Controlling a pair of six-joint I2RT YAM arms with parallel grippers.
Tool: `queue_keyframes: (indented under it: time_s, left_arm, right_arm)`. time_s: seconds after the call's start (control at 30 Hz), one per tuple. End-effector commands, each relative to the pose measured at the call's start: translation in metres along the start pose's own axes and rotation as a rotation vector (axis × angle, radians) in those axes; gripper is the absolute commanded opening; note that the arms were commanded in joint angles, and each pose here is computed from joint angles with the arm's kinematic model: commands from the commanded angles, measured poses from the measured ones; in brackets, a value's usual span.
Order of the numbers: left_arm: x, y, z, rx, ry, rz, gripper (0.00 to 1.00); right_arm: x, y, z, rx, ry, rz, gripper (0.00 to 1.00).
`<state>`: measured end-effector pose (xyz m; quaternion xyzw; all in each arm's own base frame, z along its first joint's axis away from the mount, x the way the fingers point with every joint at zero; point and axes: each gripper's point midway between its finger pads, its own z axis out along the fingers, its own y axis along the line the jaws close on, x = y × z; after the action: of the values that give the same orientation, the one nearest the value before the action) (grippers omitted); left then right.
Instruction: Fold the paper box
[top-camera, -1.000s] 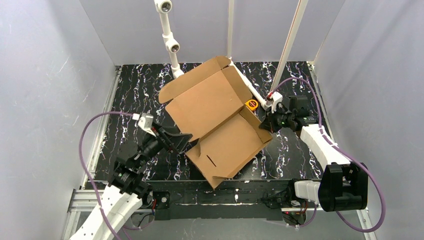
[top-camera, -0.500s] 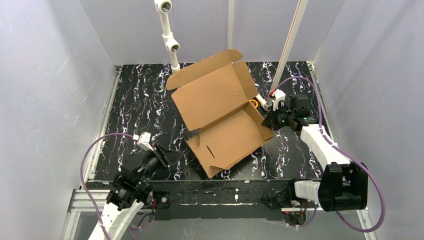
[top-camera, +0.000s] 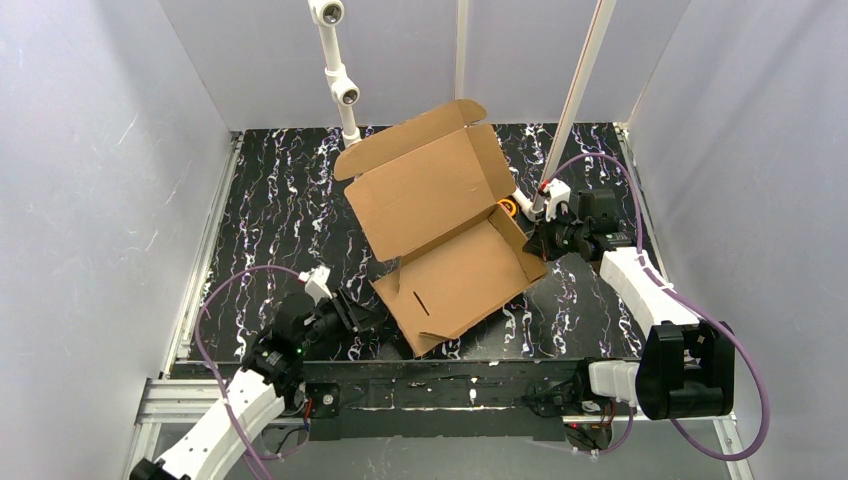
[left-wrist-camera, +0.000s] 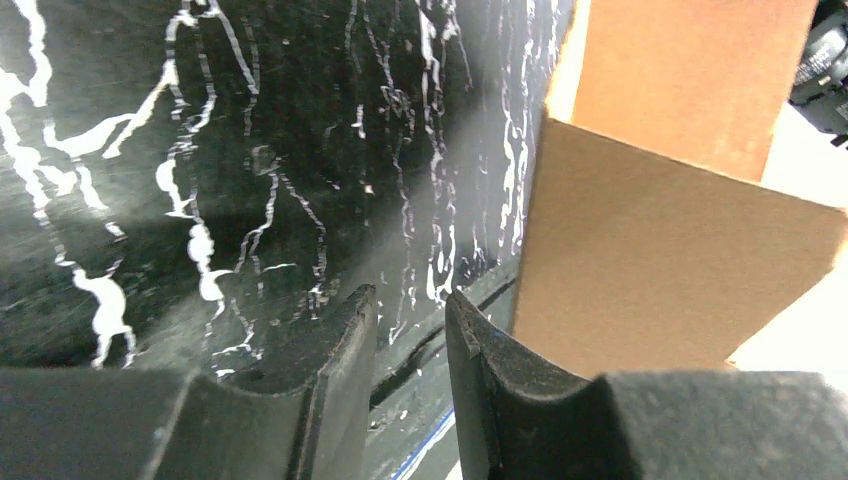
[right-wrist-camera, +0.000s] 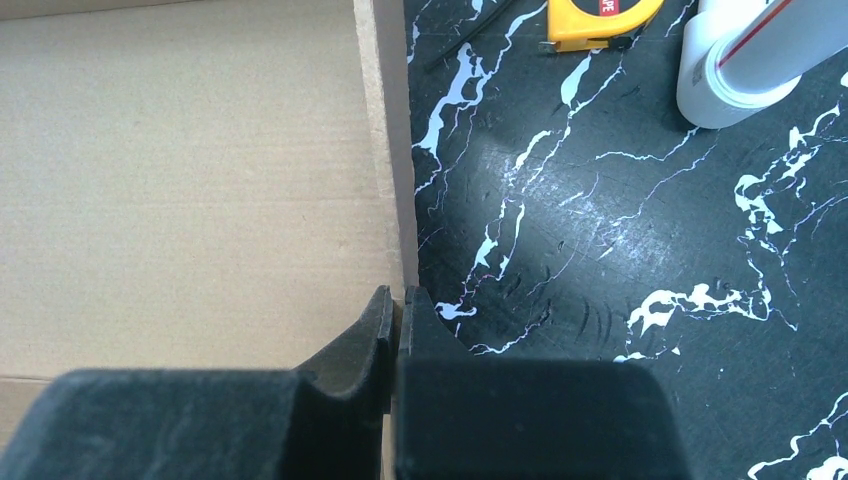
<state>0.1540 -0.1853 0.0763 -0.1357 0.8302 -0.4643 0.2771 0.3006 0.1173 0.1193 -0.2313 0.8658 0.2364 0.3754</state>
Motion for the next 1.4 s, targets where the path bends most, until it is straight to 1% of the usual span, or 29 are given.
queue_keyframes:
  time_s: [0.0, 0.23, 0.4, 0.6, 0.83, 1.03, 1.1, 1.17, 1.2, 1.27, 1.33, 1.37]
  left_arm:
    - [-0.017, -0.060, 0.000, 0.192, -0.001, 0.112, 0.29]
    - [-0.019, -0.091, 0.009, 0.248, 0.033, 0.177, 0.30]
    - [-0.014, -0.104, 0.018, 0.253, 0.075, 0.209, 0.30]
    - [-0.012, -0.093, 0.030, 0.195, 0.094, 0.174, 0.31]
    - [-0.010, -0.072, 0.033, 0.134, 0.066, 0.124, 0.34]
    - [-0.008, -0.070, 0.046, 0.094, 0.121, 0.119, 0.36]
    - [-0.010, -0.078, 0.051, 0.094, 0.140, 0.099, 0.38]
    - [0.002, -0.069, 0.059, 0.029, 0.158, 0.003, 0.47]
    - [0.007, -0.067, 0.062, 0.004, 0.156, -0.023, 0.48]
    - [0.008, -0.067, 0.066, -0.032, 0.139, -0.068, 0.51]
    - [0.007, -0.068, 0.066, -0.069, 0.115, -0.080, 0.53]
    - [0.005, -0.062, 0.064, -0.132, 0.087, -0.086, 0.55]
  right_arm:
    - [-0.003, -0.001, 0.003, -0.002, -0.023, 0.006, 0.01]
    - [0.001, -0.003, 0.006, 0.018, -0.006, 0.000, 0.01]
    - [0.003, -0.003, 0.008, 0.029, 0.006, -0.012, 0.01]
    - [0.005, -0.006, 0.010, 0.060, 0.018, -0.029, 0.01]
    - [0.009, -0.006, 0.013, 0.065, 0.036, -0.043, 0.01]
    - [0.012, -0.003, 0.015, 0.057, 0.048, -0.048, 0.01]
    - [0.012, -0.004, 0.016, 0.060, 0.052, -0.049, 0.01]
    - [0.013, -0.002, 0.017, 0.058, 0.056, -0.053, 0.01]
    - [0.013, -0.001, 0.018, 0.055, 0.058, -0.054, 0.01]
    - [0.013, -0.001, 0.018, 0.055, 0.060, -0.057, 0.01]
    - [0.013, -0.001, 0.019, 0.056, 0.061, -0.058, 0.01]
    - [0.014, -0.001, 0.019, 0.056, 0.062, -0.059, 0.01]
